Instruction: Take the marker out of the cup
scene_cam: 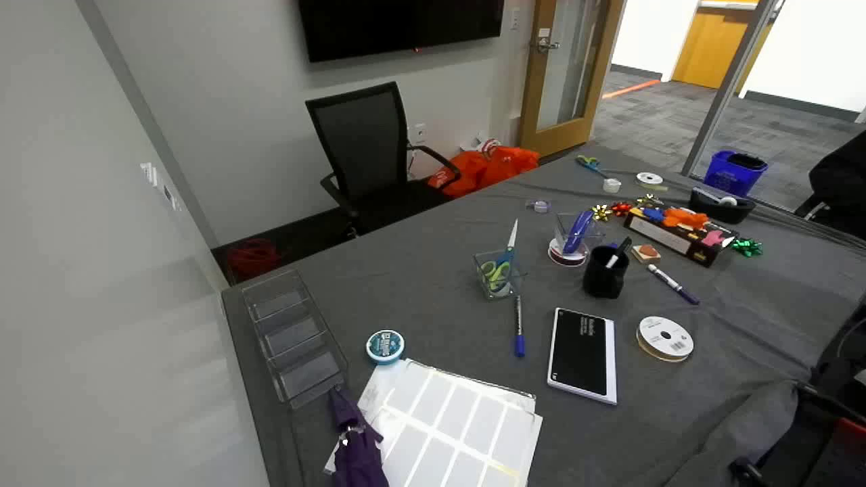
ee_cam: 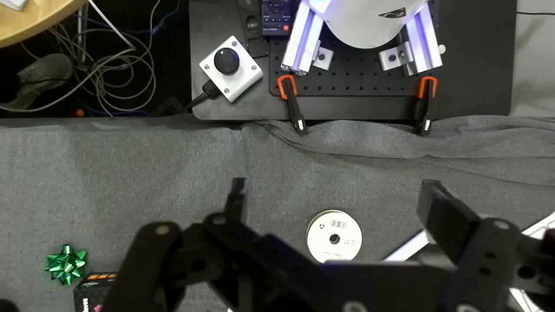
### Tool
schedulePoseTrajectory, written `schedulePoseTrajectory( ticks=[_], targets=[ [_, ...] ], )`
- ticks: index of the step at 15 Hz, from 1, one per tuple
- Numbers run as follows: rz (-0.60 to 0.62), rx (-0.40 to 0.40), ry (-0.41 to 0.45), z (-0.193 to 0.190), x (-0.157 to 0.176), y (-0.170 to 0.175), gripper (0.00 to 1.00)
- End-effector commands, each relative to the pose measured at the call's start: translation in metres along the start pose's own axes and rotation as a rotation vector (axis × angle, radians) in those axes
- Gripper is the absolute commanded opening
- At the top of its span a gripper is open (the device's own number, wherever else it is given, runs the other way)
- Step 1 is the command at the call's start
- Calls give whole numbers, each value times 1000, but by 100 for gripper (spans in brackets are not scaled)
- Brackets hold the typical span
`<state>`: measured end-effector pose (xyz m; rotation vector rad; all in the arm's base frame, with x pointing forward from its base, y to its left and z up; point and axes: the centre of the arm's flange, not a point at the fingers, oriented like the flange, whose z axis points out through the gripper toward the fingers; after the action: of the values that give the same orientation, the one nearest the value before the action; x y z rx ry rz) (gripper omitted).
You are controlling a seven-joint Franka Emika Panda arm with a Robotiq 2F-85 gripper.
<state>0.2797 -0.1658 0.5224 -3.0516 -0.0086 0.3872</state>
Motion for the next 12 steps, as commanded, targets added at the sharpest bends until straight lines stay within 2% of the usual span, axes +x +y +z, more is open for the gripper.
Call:
schedulePoseTrajectory(
  ticks=[1,8,12],
  targets=[
    [0,0,0,0,0,0,100],
    [0,0,0,0,0,0,100],
    [-11,82,13,-11,22,7,100]
  ],
)
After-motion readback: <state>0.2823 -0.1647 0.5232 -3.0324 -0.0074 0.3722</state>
